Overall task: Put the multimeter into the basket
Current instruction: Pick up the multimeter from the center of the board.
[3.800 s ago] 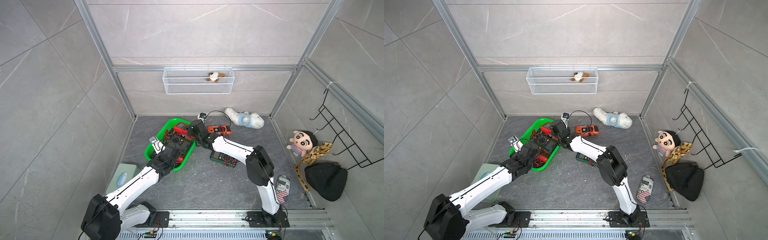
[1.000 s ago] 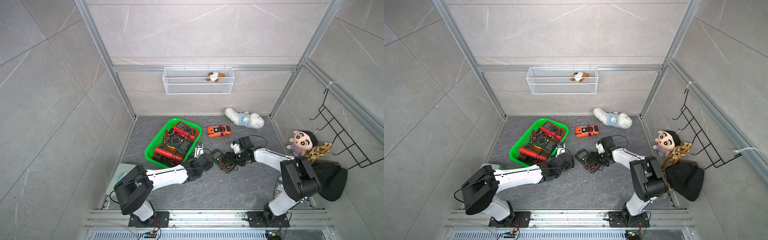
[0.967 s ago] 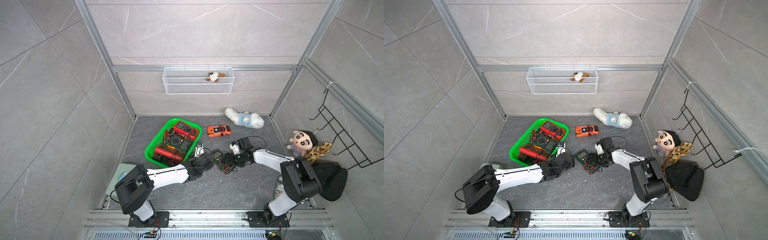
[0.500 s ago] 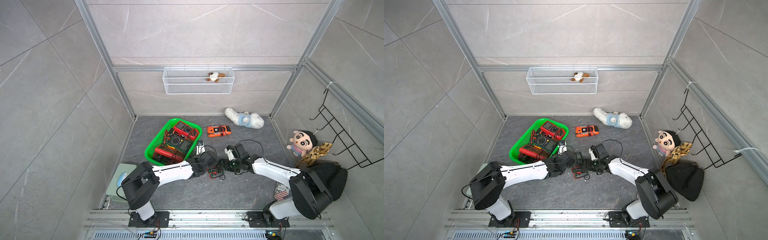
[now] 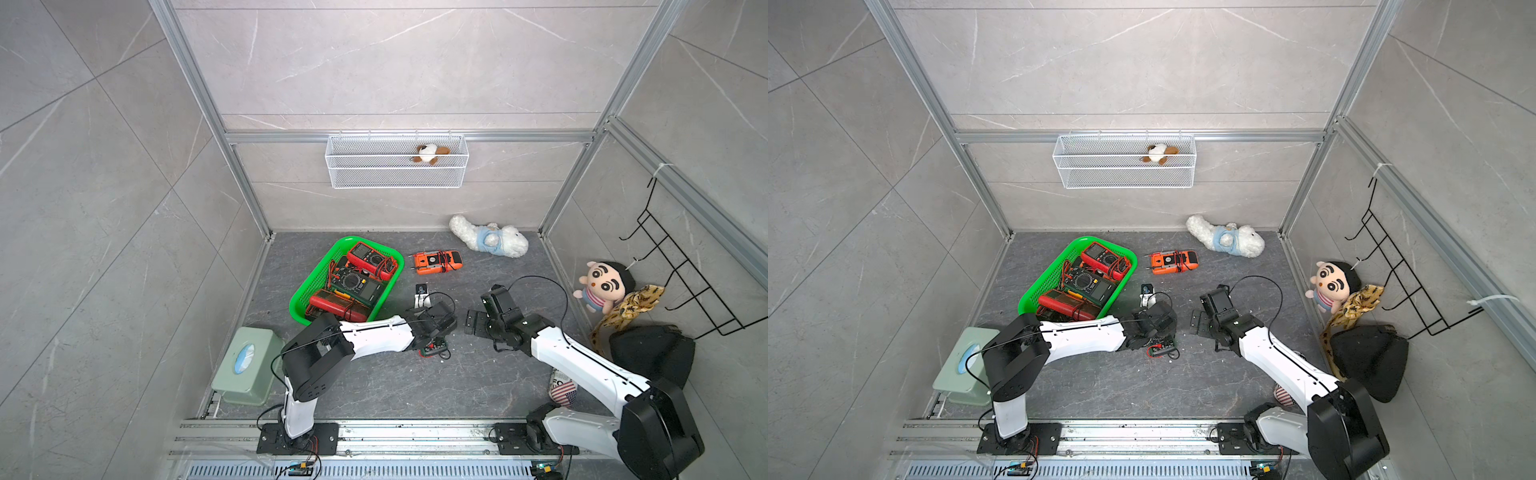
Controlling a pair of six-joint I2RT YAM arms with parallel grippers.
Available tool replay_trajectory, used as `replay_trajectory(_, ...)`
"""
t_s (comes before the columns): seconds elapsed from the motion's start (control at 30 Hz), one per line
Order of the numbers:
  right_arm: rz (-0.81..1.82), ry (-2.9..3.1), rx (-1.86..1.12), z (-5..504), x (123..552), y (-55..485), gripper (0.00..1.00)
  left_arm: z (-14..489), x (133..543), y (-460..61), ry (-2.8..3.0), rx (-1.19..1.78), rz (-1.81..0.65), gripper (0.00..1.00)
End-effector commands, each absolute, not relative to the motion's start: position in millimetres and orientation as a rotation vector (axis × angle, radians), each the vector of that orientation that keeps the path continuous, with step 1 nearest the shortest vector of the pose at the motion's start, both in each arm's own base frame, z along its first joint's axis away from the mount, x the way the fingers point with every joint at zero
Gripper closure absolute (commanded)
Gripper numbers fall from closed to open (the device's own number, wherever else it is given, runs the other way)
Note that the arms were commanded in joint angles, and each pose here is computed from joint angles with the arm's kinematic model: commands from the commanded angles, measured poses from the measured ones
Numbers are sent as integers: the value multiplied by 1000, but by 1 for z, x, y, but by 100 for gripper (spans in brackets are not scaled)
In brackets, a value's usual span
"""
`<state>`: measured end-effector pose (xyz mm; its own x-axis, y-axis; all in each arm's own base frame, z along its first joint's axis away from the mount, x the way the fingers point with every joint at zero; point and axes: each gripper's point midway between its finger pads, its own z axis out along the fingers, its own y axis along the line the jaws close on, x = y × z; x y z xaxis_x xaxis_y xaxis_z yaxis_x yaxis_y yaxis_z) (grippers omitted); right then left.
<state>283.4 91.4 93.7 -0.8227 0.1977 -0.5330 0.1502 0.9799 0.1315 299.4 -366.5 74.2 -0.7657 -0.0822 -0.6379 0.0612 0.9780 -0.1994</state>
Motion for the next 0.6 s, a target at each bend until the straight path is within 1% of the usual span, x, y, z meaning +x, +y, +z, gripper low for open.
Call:
replay_trajectory(0.0, 36, 2544, 287, 93, 276, 73, 0, 68, 299, -360, 2481, -75, -187, 2)
replay_trajectory(0.2, 28, 2524, 286, 99, 275, 67, 0, 62, 298, -356, 2515, -141, -119, 2)
replay_trajectory(0.57, 36, 2506, 255, 102, 276, 67, 0, 49, 295, -359, 2592, -154, -55, 2)
